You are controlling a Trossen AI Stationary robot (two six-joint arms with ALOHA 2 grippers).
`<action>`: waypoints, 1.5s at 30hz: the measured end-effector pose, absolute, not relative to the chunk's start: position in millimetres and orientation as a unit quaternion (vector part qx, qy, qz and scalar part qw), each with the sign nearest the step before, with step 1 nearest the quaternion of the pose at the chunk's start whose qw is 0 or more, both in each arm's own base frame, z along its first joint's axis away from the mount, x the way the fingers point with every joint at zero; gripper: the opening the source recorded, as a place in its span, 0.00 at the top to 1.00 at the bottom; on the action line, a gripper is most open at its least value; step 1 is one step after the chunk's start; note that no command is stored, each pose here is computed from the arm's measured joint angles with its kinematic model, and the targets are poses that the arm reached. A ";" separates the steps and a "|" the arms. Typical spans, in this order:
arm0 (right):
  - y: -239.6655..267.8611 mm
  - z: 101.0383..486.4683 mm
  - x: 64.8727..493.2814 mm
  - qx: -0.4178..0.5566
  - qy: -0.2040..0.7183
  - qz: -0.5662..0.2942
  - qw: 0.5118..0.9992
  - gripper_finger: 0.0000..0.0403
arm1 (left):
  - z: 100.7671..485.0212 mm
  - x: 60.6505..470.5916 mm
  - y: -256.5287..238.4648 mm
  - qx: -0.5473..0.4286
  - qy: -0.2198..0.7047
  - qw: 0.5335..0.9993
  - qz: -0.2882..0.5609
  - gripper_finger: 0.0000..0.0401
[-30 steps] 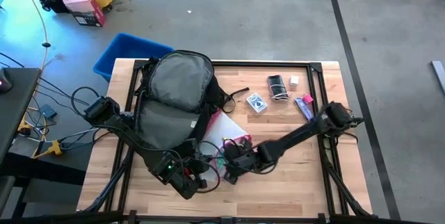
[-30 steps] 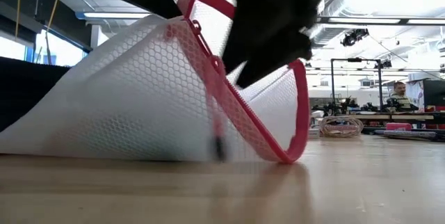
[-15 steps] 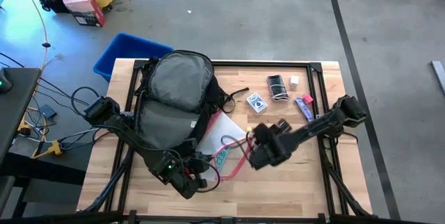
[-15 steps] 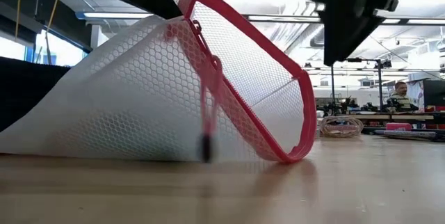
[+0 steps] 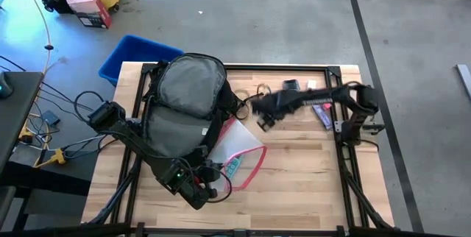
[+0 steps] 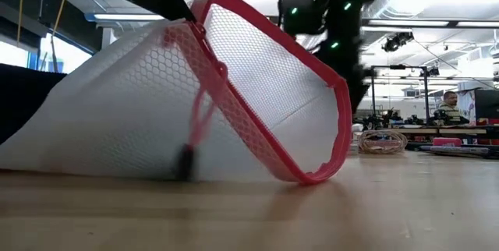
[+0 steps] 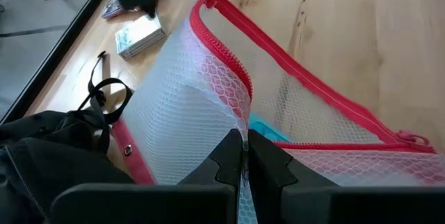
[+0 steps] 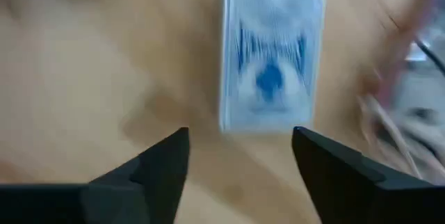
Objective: Unpack backpack
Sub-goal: Put the white game card into the pink zip bag
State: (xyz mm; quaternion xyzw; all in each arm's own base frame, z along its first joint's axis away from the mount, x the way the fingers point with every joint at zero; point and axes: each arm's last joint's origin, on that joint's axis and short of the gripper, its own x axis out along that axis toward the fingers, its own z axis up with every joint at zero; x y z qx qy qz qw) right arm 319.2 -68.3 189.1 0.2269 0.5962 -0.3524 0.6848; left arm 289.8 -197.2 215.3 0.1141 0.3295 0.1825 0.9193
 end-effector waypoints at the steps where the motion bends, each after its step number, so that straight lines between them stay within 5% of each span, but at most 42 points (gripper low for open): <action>1: -79.2 188.4 318.7 0.249 0.592 -0.341 0.686 0.34 | 215.4 289.9 -197.3 0.114 0.329 0.920 0.182 1.00; 5: -115.1 185.0 313.9 0.310 0.565 -0.325 0.692 0.23 | 215.5 290.4 -196.8 0.113 0.329 0.920 0.183 1.00; 13: -133.7 181.7 309.2 0.254 0.560 -0.371 0.695 0.16 | 215.3 293.9 -192.1 0.110 0.334 0.918 0.184 1.00; 25: -129.6 138.5 323.0 0.262 0.608 -0.350 0.663 0.17 | 215.1 293.7 -192.5 0.103 0.337 0.918 0.180 1.00; 32: -130.0 136.5 326.7 0.278 0.596 -0.341 0.672 0.28 | 215.0 293.6 -192.7 0.102 0.338 0.918 0.179 1.00; 45: -123.8 135.1 328.4 0.304 0.618 -0.245 0.682 0.29 | 214.9 293.6 -192.8 0.097 0.339 0.919 0.177 1.00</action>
